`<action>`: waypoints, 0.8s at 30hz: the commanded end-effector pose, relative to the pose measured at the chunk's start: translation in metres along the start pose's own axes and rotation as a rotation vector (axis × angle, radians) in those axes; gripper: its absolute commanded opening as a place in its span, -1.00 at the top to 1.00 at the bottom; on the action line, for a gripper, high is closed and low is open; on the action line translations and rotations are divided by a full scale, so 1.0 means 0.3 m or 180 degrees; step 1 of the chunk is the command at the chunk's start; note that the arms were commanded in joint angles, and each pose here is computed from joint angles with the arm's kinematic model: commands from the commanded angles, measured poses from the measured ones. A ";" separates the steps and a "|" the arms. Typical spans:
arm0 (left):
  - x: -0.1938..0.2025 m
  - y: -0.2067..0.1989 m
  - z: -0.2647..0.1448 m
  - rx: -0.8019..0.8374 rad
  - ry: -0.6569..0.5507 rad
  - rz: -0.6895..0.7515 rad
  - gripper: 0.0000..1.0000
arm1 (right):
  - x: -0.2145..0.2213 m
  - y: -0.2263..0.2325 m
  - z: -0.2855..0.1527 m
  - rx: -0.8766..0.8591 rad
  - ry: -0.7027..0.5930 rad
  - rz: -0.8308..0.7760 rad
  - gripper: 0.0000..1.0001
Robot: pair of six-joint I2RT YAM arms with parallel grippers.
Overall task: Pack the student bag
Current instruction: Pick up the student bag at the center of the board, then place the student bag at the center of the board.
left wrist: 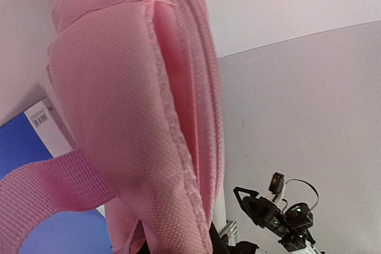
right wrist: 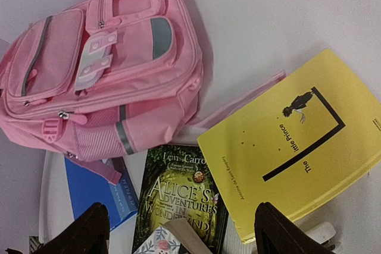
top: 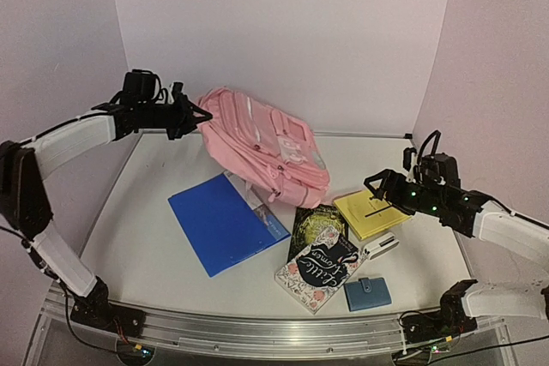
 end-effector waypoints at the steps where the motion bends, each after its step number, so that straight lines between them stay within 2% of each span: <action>1: 0.167 -0.031 -0.164 0.0268 -0.0039 -0.0151 0.85 | -0.007 0.054 -0.031 -0.0242 -0.0061 -0.0101 -0.59; 3: 0.257 0.042 -0.212 0.0103 -0.0040 -0.0297 0.46 | -0.003 0.076 -0.037 -0.0318 -0.0025 -0.0134 -0.59; 6: 0.373 0.182 -0.281 -0.0449 -0.0027 -0.0436 -0.15 | 0.014 0.102 -0.037 -0.0412 0.0053 -0.0199 -0.60; 10: 0.447 0.291 -0.370 -0.1293 -0.0070 -0.0349 -0.58 | 0.053 0.129 -0.020 -0.0457 0.0186 -0.0289 -0.60; 12: 0.450 0.312 -0.405 -0.1558 -0.0207 -0.0263 -0.72 | 0.080 0.142 -0.006 -0.0460 0.0258 -0.0335 -0.58; 16: 0.451 0.354 -0.412 -0.1717 -0.0394 -0.0198 -0.91 | 0.145 0.185 0.027 -0.0559 0.0378 -0.0442 -0.46; 20: 0.436 0.407 -0.360 -0.1840 -0.0367 -0.0168 -0.99 | 0.233 0.257 0.084 -0.0821 0.0557 -0.0574 -0.31; 24: 0.405 0.481 -0.318 -0.2084 -0.0430 -0.0207 -0.99 | 0.311 0.342 0.164 -0.0992 0.0693 -0.0573 -0.19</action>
Point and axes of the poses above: each gripper's point midway between its finger pads, its own z axis out along the fingers, its own y axis along the line the jaws close on, x = y × z, the point moved 8 cm from there along -z, back along the fingers, and after that the axes turned 4 degrees about -z, right-handed, at the moved point
